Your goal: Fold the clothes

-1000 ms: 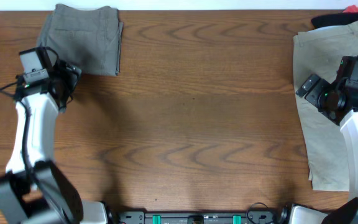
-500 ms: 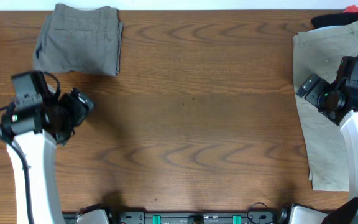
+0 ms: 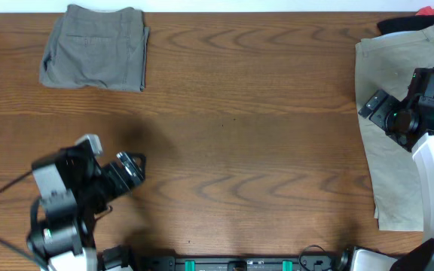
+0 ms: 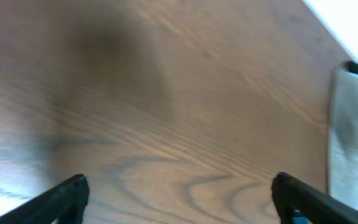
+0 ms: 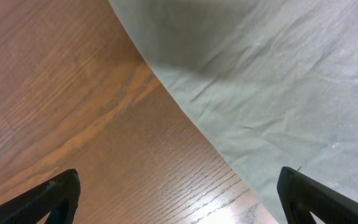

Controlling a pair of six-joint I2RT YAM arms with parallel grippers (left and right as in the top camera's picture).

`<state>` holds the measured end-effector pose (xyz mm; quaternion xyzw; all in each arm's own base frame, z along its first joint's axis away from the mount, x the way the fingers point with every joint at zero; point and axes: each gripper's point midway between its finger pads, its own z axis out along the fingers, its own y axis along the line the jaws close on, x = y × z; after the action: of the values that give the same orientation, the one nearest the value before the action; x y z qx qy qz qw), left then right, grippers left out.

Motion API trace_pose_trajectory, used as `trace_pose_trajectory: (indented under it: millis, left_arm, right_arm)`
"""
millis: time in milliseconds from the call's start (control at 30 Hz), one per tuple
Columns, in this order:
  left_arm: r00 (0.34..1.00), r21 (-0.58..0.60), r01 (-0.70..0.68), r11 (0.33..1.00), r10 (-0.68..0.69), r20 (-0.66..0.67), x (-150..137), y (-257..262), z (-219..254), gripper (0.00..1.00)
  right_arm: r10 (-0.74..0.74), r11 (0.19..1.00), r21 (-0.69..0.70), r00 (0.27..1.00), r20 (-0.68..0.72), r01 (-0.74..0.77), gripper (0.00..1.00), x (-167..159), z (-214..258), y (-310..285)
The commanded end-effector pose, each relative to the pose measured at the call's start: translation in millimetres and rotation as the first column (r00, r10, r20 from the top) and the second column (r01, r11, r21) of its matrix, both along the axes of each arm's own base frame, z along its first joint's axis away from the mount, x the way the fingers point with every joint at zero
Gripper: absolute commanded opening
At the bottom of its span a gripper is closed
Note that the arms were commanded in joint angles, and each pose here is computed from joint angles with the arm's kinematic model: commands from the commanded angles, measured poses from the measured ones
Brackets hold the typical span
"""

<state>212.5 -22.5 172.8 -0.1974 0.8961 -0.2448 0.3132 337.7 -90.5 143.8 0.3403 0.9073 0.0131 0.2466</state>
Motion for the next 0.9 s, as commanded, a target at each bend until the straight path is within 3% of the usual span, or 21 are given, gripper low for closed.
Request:
trace_pose_trajectory:
  millis: [0, 667, 867]
  left_arm:
    - [0.993, -0.002, 0.071, 0.997, -0.070, 0.096, -8.7, -13.8, 11.1, 0.98]
    - [0.991, 0.044, 0.055, 0.998, -0.060, 0.117, -13.1, -10.4, 13.2, 0.98]
    - [0.939, 0.194, 0.267, 0.944, -0.300, 0.166, -21.1, -33.6, 14.1, 0.98]
  right_arm:
    - [-0.007, 1.000, -0.020, 1.000, 0.016, 0.007, 0.99, 0.1, 7.7, -4.9]
    - [-0.007, 1.000, -0.020, 1.000, 0.016, 0.007, 0.99, 0.1, 7.7, -4.9]
    - [-0.007, 1.000, -0.020, 1.000, 0.016, 0.007, 0.99, 0.1, 7.7, -4.9]
